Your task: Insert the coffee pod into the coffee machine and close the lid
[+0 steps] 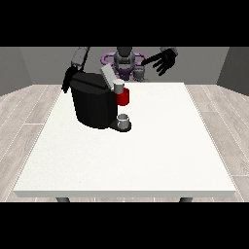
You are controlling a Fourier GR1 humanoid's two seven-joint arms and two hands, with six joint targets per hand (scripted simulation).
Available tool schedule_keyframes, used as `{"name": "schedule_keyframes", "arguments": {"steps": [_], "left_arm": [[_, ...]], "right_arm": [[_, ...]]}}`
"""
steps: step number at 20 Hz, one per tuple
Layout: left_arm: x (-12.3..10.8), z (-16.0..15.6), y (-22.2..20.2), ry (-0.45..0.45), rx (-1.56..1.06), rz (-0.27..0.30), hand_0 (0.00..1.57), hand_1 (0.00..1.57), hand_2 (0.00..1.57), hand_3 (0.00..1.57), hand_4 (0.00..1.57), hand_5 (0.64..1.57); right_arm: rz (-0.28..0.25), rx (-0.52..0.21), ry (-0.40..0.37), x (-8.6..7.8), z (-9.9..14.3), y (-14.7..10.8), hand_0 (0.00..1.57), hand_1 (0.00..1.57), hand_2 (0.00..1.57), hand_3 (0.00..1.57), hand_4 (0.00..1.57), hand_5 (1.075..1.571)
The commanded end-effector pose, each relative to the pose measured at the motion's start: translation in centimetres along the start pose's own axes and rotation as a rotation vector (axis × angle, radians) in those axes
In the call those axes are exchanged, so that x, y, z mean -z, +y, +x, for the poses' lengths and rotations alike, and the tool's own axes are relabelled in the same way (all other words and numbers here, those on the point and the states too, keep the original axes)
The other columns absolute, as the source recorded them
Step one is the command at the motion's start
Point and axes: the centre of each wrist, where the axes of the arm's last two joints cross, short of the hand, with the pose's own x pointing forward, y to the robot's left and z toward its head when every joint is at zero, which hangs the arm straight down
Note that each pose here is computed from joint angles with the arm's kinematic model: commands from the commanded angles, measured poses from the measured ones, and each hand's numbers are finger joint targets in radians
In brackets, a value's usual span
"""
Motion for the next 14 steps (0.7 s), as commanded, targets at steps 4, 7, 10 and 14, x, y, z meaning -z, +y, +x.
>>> {"name": "schedule_keyframes", "arguments": {"steps": [4,7,10,14], "left_arm": [[-7.6,-9.0,-6.0,0.159,-0.341,0.02,0.0,0.0,0.0,0.0,0.42,1.571],[-11.0,-11.5,-7.6,0.258,-0.364,0.007,0.0,0.0,0.0,0.0,0.32,1.571],[-10.9,-11.3,-8.3,0.3,-0.371,0.021,0.0,0.0,0.0,0.0,0.39,1.571],[-11.9,-11.7,-8.3,0.328,-0.416,0.011,0.0,0.0,0.0,0.0,0.39,1.571]], "right_arm": [[-0.033,-0.028,0.111,-3.3,-5.0,-3.7,0.0,0.0,0.0,0.0,0.0,1.571],[0.014,0.02,0.053,-3.6,-3.4,-0.3,0.0,0.0,0.0,0.0,0.0,1.571],[0.13,0.051,-0.03,-1.8,0.7,0.4,0.0,0.0,0.0,0.0,0.0,1.571],[0.217,0.051,-0.082,-1.9,2.7,2.1,0.0,0.0,0.0,0.0,0.0,1.571]]}}
